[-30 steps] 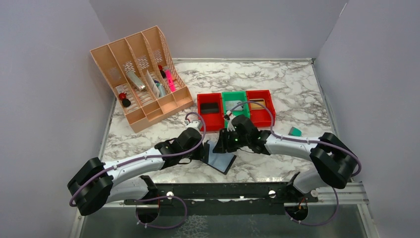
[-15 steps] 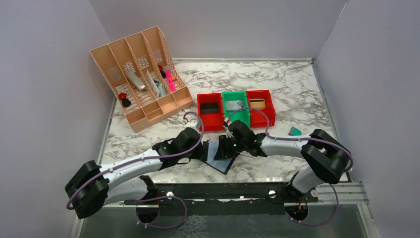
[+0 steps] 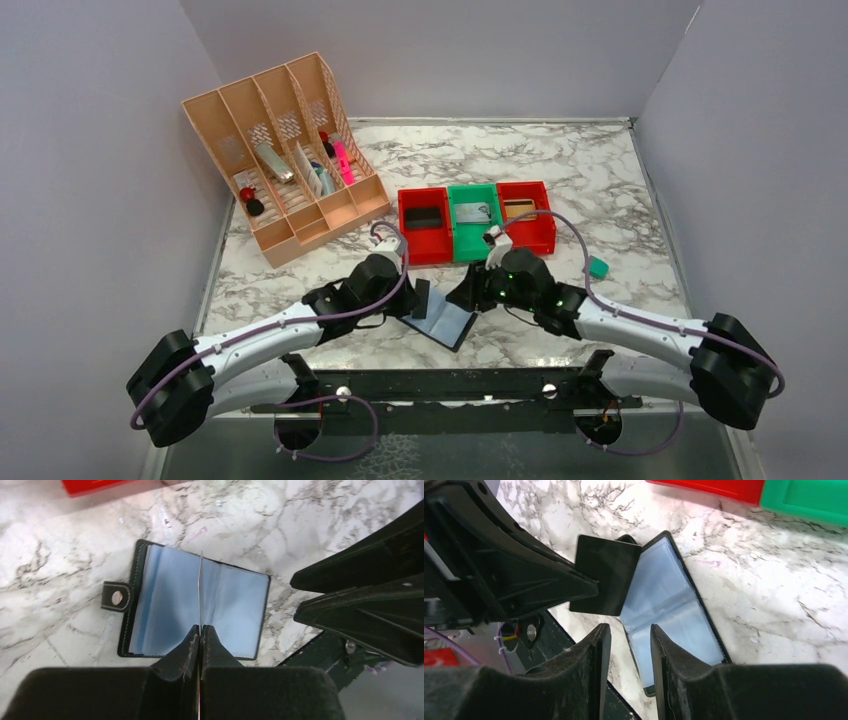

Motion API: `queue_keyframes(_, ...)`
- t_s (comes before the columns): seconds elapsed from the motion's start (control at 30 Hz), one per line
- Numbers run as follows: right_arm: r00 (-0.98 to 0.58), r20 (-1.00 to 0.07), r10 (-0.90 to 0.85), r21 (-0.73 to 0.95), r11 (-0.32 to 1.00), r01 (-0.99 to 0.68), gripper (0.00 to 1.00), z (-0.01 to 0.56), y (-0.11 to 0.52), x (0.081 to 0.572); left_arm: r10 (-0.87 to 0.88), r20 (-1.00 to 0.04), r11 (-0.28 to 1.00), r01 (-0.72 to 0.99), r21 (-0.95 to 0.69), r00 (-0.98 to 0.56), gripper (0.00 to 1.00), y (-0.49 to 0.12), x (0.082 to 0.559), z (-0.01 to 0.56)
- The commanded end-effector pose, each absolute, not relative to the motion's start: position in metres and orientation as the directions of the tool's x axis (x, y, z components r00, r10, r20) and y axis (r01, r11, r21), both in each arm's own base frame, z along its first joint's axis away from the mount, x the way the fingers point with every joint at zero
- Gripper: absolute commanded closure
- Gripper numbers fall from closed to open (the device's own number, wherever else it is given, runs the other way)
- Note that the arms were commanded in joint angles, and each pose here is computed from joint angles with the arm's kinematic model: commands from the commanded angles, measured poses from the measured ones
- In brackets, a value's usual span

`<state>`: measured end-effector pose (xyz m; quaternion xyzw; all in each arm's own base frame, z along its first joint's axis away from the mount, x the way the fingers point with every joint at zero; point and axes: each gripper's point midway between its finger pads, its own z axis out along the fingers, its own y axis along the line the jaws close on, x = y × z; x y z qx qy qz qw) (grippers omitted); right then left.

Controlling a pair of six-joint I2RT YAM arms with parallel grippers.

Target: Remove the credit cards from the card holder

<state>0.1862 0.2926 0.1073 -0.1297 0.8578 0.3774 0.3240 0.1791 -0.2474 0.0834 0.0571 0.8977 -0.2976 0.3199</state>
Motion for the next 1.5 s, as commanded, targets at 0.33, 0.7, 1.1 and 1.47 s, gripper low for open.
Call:
queue_keyframes(0.33,-0.715,-0.633,0.297,0.717,0.573,-0.397,0.44,0.126,0.257,0.186,-0.234,-0.591,0.483,0.435,-0.76,-0.772,1.0,-0.258,0.187,0.147)
queue_keyframes(0.7,-0.804,-0.539,0.251,0.837,0.265,-0.479,0.44,0.149,0.284,0.164,-0.185,-0.579,0.393,0.48,-0.784,-0.794,1.0,-0.265,0.172,0.151)
queue_keyframes(1.1,-0.837,-0.523,0.161,0.851,0.147,-0.504,0.47,0.157,0.307,0.16,-0.197,-0.581,0.325,0.506,-0.799,-0.79,1.0,-0.268,0.164,0.164)
queue_keyframes(1.47,-0.856,-0.501,0.124,0.865,0.035,-0.501,0.65,0.163,0.32,0.16,-0.177,-0.574,0.275,0.519,-0.809,-0.8,1.0,-0.271,0.157,0.169)
